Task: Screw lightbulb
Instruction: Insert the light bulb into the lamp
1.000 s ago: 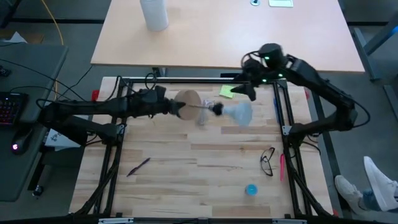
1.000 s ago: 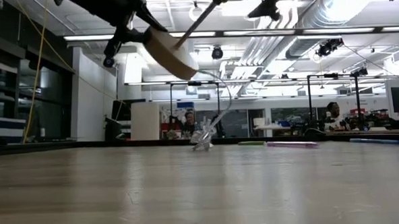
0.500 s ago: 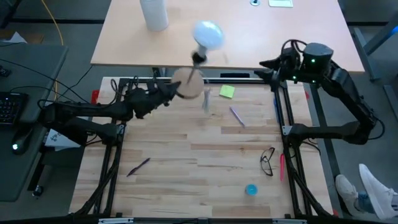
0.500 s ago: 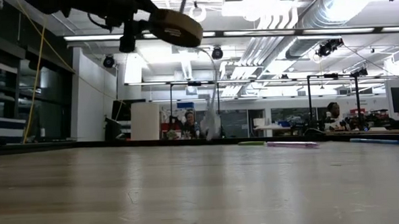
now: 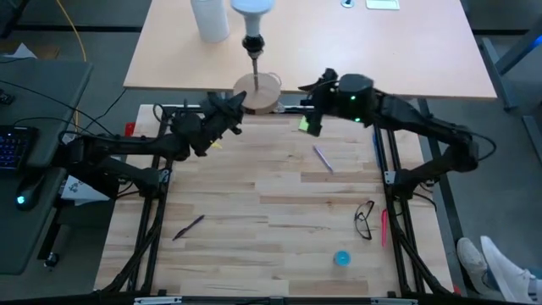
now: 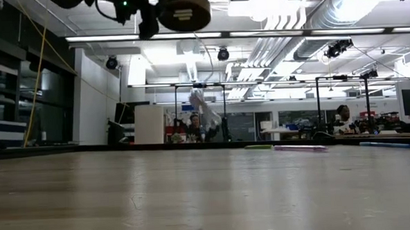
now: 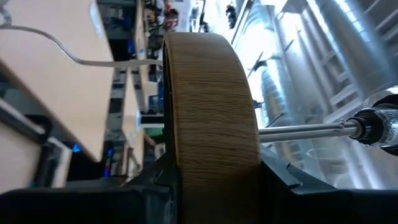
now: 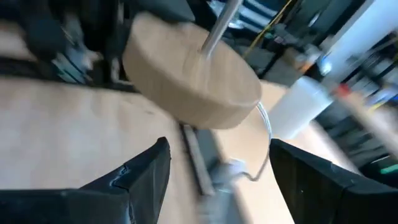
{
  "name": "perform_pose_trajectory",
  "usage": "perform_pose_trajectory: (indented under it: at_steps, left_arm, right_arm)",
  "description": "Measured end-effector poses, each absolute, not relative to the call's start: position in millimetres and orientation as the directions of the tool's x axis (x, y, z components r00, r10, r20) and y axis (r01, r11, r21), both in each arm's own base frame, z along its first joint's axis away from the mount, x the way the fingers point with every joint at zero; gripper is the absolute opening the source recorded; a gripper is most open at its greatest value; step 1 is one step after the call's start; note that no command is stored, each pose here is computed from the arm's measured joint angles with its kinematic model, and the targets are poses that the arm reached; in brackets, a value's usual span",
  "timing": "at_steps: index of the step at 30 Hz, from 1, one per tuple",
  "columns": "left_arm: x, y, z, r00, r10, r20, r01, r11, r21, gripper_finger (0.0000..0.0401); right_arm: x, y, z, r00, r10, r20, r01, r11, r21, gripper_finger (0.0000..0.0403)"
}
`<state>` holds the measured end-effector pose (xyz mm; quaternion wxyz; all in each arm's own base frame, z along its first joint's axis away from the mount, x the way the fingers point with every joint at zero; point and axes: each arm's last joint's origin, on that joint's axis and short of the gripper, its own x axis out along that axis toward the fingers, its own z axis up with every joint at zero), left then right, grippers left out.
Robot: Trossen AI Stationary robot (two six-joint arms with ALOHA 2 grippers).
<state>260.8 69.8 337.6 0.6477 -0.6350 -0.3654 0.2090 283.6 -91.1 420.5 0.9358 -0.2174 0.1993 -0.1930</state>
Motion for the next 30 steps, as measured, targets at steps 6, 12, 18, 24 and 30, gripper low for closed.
perform_pose_trajectory:
  at_steps: [6,12,18,24,30]
  left_arm:
    - [262.9,70.3,348.0,0.648,0.738,0.191,0.171,0.103,-0.980,0.0112]
    - [262.8,70.2,351.8,0.646,0.737,0.198,0.183,0.102,-0.978,0.0112]
    - [262.8,67.6,352.5,0.643,0.740,0.198,0.189,0.097,-0.977,0.0112]
    - [263.4,66.5,352.4,0.648,0.735,0.199,0.200,0.089,-0.976,0.0112]
    - [264.0,62.7,353.6,0.656,0.725,0.210,0.222,0.081,-0.972,0.0112]
  right_arm:
    - [316.2,-80.4,417.2,0.780,-0.583,-0.229,0.189,0.568,-0.801,0.0265]
    - [333.2,-73.7,406.1,0.741,-0.626,-0.244,0.079,0.442,-0.893,0.0265]
    - [340.7,-72.3,412.4,0.747,-0.648,-0.148,0.126,0.357,-0.926,0.0265]
    - [341.8,-70.7,408.8,0.757,-0.628,-0.178,0.096,0.377,-0.921,0.0265]
    - [348.7,-71.1,401.5,0.753,-0.627,-0.197,0.063,0.367,-0.928,0.0265]
